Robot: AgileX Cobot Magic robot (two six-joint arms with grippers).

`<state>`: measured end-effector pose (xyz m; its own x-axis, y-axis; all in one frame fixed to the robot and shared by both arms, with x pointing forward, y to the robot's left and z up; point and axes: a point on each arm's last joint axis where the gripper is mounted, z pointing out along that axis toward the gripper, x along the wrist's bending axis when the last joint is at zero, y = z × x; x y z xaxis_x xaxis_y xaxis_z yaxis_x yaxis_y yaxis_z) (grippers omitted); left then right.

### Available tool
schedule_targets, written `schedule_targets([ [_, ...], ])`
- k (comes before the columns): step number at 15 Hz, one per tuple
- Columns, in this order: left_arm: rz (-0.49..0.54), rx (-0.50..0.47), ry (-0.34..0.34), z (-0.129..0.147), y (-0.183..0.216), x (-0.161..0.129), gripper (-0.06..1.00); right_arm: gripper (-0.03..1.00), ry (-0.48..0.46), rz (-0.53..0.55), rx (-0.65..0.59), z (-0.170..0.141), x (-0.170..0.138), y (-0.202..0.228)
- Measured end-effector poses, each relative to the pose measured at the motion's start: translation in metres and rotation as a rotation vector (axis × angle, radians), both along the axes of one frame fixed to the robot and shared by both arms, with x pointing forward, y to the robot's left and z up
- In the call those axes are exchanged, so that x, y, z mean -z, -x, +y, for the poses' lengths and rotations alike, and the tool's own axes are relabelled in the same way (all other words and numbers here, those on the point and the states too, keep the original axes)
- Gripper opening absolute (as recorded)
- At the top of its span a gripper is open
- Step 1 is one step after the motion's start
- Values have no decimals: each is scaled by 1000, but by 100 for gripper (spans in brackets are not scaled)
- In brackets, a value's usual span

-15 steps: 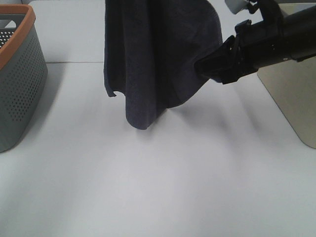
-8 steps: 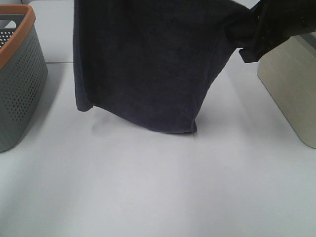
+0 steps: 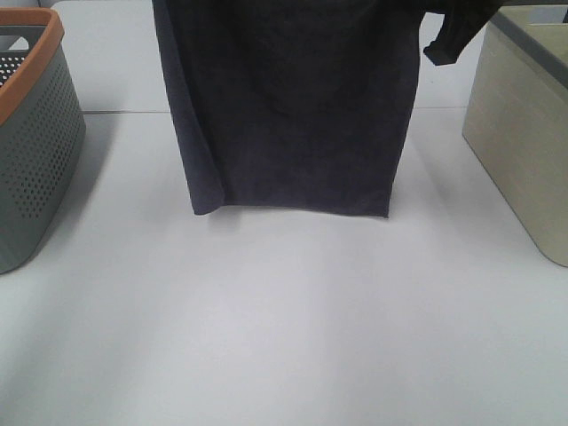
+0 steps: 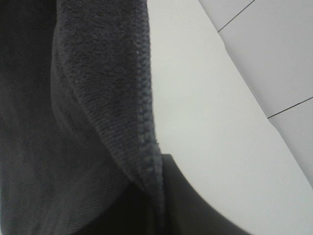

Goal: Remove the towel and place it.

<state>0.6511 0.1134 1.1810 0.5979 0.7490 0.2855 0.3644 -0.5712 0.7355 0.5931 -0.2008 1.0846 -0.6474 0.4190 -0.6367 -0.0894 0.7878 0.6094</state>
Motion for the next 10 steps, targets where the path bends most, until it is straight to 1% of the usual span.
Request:
schedule_targets([
  [1,-34,-5,-3,-3,-10,7,0,2,19,-7,-7,2,4,-12],
  [3,-131,-17,-26,-9,-32,26,0,2,64,-69,14,4,7,-43],
  [4,-203,-18,-42,-11,-43,31,0,2,70,-107,36,6,6,-62],
  [5,-250,-16,-52,-13,-48,34,0,2,66,-122,46,7,5,-70],
  [6,-339,-14,-75,-13,-58,37,0,2,59,-150,68,9,5,-87],
  [7,-428,-13,-79,-12,-69,42,0,2,53,-179,85,11,5,-105],
  [8,-489,-23,-60,-8,-78,45,0,2,45,-218,104,12,2,-120],
  [10,-552,-62,-2,7,-94,52,0,2,19,-258,128,15,3,-142],
])
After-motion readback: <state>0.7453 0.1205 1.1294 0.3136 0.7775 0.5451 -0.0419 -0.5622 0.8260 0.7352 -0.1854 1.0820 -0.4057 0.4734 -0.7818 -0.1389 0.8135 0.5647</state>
